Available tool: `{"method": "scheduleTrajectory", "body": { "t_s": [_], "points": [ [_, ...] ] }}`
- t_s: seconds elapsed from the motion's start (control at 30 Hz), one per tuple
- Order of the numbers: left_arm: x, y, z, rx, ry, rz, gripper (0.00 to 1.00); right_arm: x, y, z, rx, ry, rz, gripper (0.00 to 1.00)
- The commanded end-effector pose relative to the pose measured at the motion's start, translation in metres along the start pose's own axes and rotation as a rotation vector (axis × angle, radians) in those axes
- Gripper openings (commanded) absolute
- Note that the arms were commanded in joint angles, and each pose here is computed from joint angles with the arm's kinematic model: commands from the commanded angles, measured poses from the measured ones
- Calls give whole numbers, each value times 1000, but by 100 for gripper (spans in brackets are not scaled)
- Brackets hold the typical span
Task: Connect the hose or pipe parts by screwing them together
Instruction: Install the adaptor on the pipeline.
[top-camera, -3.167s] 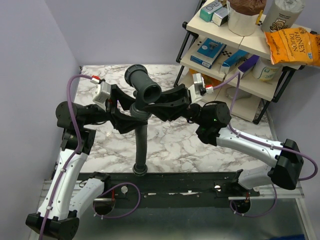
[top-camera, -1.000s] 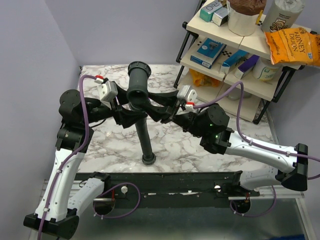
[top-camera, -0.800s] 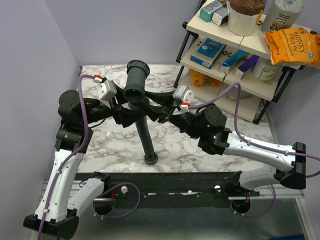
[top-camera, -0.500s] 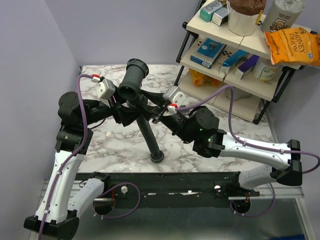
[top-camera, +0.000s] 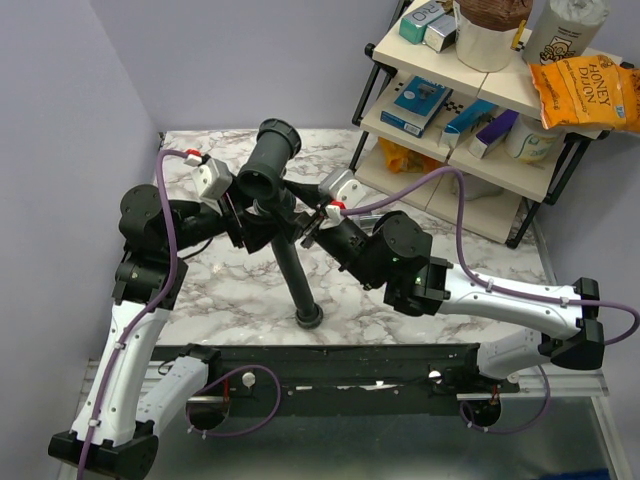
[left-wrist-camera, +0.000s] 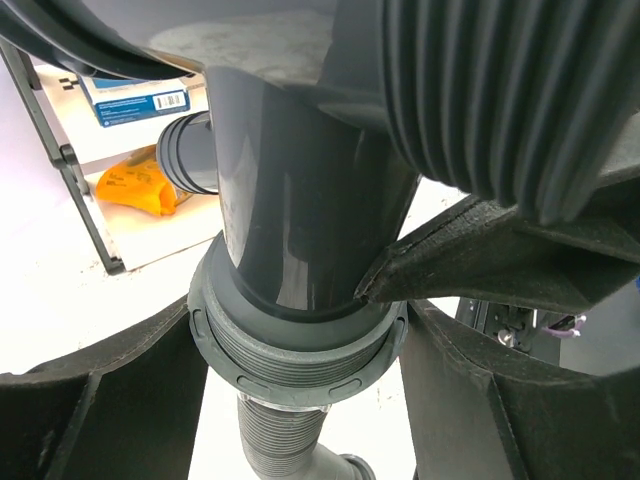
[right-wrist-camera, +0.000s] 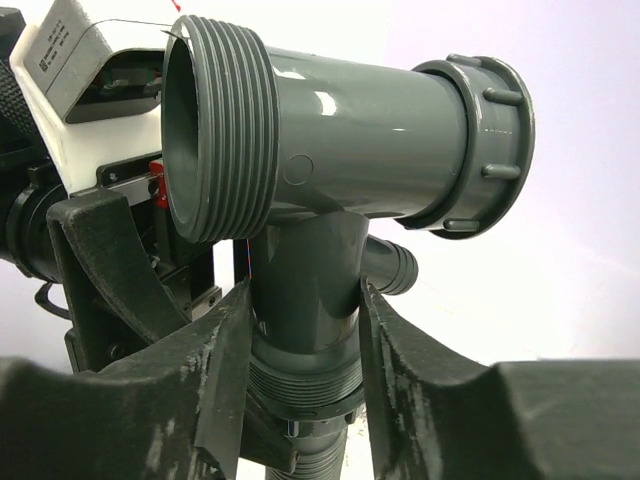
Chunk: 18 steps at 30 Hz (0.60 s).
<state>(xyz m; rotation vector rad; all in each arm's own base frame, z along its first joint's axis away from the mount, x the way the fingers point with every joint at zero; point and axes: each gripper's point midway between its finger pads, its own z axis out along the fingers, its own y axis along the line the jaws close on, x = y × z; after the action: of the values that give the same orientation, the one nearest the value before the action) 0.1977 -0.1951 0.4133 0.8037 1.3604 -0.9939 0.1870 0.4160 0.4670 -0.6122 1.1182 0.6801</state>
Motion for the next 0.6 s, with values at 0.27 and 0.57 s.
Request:
{"method": "scheduleTrajectory", "body": {
  "t_s": [0.27, 0.57],
  "points": [
    [-44, -21, -6, 35, -129, 158, 0, 29, 29, -16, -138, 142, 11, 64],
    [-44, -22, -6, 39, -139, 166, 0, -11, 23, -24, -183, 114, -4, 65]
  ]
}}
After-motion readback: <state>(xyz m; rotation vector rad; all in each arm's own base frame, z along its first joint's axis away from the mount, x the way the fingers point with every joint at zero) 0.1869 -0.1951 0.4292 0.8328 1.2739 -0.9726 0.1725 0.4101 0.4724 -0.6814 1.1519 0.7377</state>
